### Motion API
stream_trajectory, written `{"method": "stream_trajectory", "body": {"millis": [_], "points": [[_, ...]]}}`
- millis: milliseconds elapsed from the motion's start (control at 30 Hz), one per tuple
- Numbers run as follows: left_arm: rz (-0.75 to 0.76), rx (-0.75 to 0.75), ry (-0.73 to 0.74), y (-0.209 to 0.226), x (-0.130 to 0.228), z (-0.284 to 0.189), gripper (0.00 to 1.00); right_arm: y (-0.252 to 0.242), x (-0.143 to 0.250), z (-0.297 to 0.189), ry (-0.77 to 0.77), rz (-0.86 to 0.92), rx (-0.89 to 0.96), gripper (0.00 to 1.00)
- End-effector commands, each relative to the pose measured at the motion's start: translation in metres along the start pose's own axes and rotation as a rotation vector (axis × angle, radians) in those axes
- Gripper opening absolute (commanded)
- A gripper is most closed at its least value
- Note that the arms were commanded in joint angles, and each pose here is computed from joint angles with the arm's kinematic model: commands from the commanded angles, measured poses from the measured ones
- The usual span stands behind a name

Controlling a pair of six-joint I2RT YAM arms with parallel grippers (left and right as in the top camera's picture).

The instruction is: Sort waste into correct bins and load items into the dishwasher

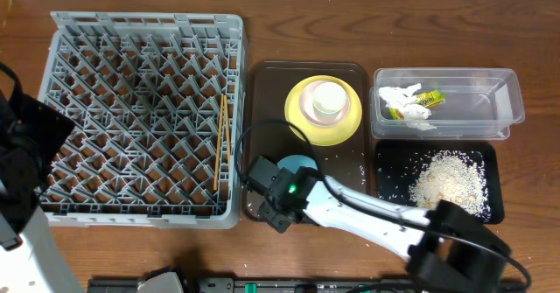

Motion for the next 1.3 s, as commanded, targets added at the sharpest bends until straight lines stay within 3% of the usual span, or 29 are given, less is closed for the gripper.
{"method": "stream_trajectory", "body": {"millis": [0, 267, 333, 467, 633, 700, 800, 1267], "points": [[-0.004, -0.032, 0.028, 0.006, 0.004, -0.002, 0.92, 0.003, 0.0, 0.006, 0.014, -0.038, 0.016, 0.13], [-0.004, -0.032, 0.028, 0.006, 0.004, -0.002, 0.92, 0.003, -0.006, -0.025, -0.083, -0.04, 0.027, 0.11], [-0.004, -0.032, 0.028, 0.006, 0.004, -0.002, 0.93, 0.002, -0.007, -0.035, -0.114, -0.039, 0.033, 0.14], [-0.004, -0.032, 0.028, 0.006, 0.004, -0.002, 0.92, 0.003, -0.006, -0.041, -0.128, -0.039, 0.035, 0.31], [-0.004, -0.032, 0.028, 0.006, 0.004, -0.002, 0.92, 0.006, 0.001, -0.028, -0.072, -0.046, -0.005, 0.38], [-0.004, -0.032, 0.028, 0.006, 0.004, -0.002, 0.93, 0.008, 0.002, -0.021, -0.047, -0.05, -0.007, 0.37], [-0.004, -0.032, 0.028, 0.006, 0.004, -0.002, 0.93, 0.009, 0.005, -0.01, -0.01, -0.057, 0.004, 0.21], [-0.004, -0.032, 0.028, 0.006, 0.004, -0.002, 0.93, 0.007, 0.011, -0.008, 0.035, -0.057, 0.023, 0.22]]}}
Point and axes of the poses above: each gripper's point midway between its finger pads, its own z axis out along the fingers, its own y axis along the line the jaws close on, x = y × z, the point moved 10 cm from there along -z, back along the fingers, and after that the axes turned 5 degrees about -z, right-handed, at the moved point
